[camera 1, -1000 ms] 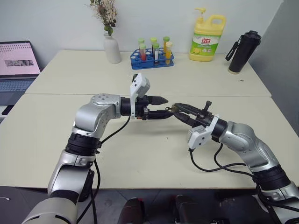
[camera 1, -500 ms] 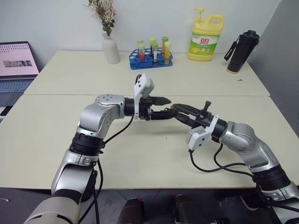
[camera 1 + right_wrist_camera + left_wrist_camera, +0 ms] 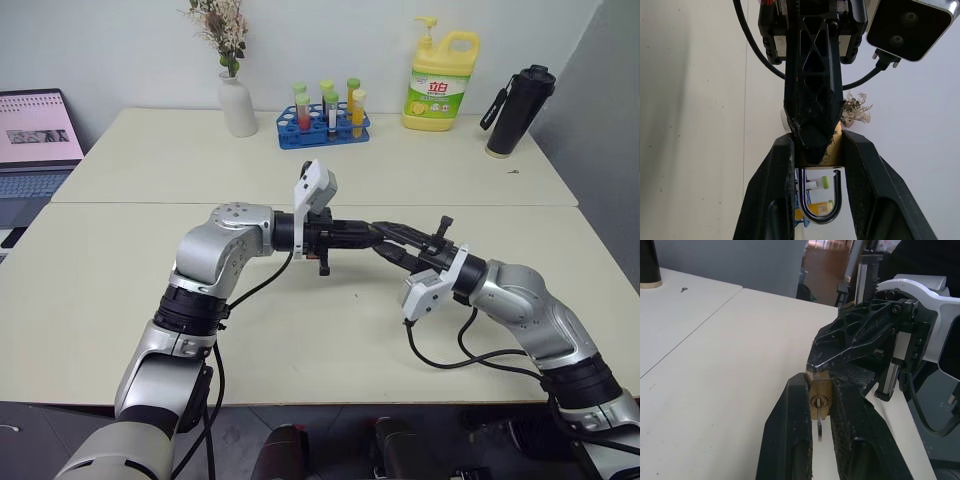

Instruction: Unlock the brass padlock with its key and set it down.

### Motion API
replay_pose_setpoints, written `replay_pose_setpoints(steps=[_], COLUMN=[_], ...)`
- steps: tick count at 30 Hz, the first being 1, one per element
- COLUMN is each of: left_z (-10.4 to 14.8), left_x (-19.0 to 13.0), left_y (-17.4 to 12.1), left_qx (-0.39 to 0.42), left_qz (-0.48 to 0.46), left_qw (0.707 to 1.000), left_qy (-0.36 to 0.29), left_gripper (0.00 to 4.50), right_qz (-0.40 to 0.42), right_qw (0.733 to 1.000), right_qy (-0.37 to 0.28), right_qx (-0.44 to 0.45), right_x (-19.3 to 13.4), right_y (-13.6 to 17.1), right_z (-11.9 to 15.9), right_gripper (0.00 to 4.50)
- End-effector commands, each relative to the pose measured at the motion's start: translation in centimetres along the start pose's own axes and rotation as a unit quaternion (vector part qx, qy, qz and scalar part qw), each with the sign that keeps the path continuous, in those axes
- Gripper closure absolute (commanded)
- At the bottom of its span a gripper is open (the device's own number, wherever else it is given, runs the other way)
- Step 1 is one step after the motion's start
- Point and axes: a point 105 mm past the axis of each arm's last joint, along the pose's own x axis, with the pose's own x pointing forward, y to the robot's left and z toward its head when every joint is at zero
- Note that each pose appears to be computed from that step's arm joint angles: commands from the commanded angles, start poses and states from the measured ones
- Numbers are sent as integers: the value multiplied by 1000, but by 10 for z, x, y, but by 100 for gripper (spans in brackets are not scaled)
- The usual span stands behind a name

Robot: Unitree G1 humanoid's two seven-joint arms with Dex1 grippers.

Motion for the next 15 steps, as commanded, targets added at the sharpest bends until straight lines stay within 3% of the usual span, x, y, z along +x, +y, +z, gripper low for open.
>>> replay_pose_setpoints(steps=[1,2,10,15], left_z=[7,6,3,0], left_x=[0,-1,-5,-2], left_y=[1,2,5,3], left_qx=[23,23,17,20], left_qz=[9,10,16,13], left_qw=[1000,1000,1000,1000], left_qy=[-7,-6,-6,-3], left_gripper=[432,432,432,432], right_qz=[-13,-13,43,64], right_qw=[1000,1000,994,987], right_qy=[-19,-16,68,87], right_qx=[-1,4,72,122], right_x=[0,-1,-32,-48], right_y=[-7,-7,6,11], right_z=[9,7,-26,-29], right_gripper=[356,356,74,70])
